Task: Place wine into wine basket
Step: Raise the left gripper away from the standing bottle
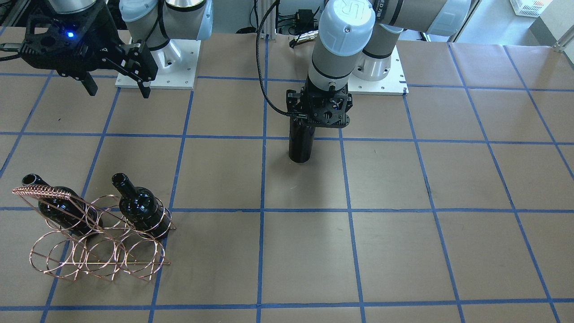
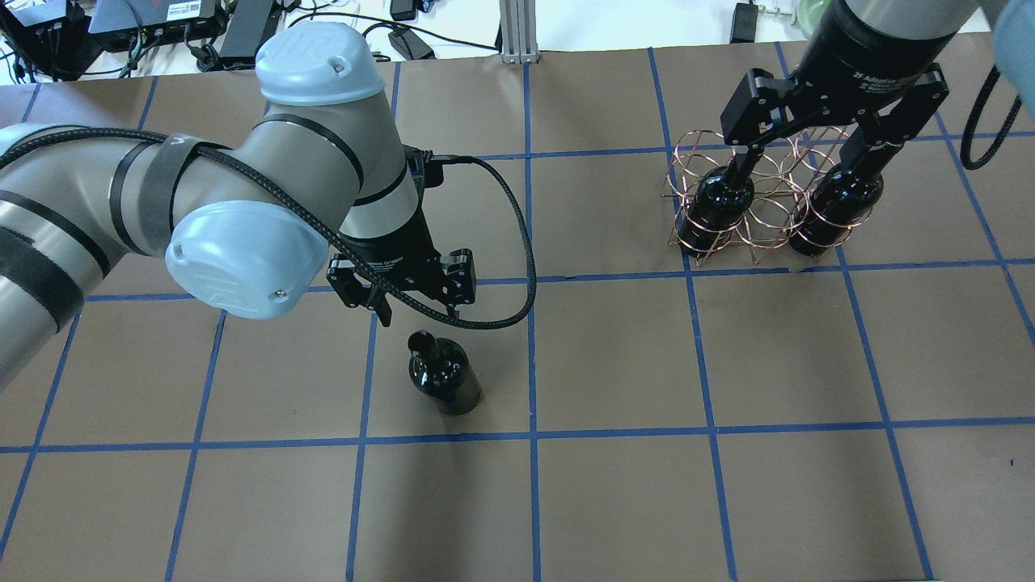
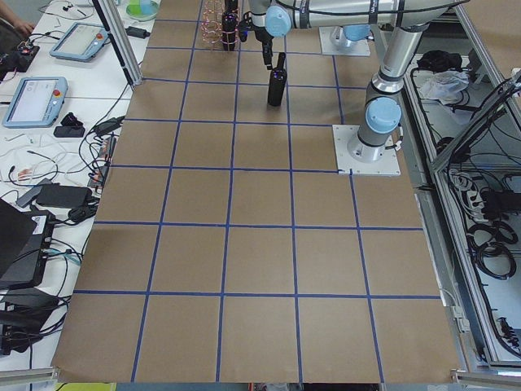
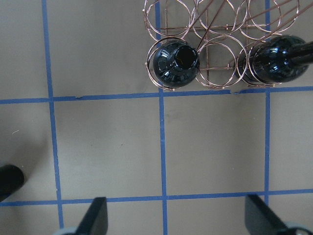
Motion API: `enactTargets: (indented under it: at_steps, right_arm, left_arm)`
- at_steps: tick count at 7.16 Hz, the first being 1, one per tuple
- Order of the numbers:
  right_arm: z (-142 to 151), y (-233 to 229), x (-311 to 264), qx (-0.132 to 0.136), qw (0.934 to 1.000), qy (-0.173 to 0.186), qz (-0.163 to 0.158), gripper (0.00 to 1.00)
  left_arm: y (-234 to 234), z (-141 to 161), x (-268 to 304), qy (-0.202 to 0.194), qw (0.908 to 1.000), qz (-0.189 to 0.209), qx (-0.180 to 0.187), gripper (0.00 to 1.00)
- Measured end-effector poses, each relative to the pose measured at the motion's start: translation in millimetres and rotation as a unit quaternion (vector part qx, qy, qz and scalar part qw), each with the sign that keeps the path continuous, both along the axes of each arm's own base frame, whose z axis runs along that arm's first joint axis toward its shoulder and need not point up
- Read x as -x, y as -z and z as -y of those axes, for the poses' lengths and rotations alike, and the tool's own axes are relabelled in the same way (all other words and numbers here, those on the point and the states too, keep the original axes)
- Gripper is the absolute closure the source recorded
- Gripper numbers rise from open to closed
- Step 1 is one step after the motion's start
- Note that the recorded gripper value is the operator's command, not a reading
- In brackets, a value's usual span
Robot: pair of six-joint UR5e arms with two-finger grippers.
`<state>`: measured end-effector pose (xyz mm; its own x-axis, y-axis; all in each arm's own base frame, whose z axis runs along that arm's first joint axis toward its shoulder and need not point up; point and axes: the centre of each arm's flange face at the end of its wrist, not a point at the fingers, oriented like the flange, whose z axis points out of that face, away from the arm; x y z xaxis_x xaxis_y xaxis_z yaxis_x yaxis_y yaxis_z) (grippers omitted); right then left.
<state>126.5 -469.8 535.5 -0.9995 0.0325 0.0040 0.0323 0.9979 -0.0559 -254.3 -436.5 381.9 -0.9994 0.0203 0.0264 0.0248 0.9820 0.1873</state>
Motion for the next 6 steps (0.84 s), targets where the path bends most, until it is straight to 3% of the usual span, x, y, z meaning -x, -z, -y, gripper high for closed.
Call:
enactTargets:
  at_steps: [2, 4, 6]
  right_arm:
    - [-1.7, -4.4, -0.3, 0.005, 1.0000, 0.003, 0.005, 0.00]
    - [-12.9, -25.3, -0.6, 0.027, 0.9996, 0.002, 0.006, 0.00]
    - [-19.8, -32.3, -10.4, 0.033, 0.9988, -0.004, 0.035, 0.00]
  left_arm:
    - [-45.3, 7.0, -4.2, -0.004, 1.0000, 0.004, -0.006, 0.00]
    - [-112.2, 34.3, -38.4, -0.019, 0.9991, 0.011, 0.036, 0.00]
    - [-156.0, 57.4, -99.0, -0.020, 0.9974, 0.010, 0.069, 0.00]
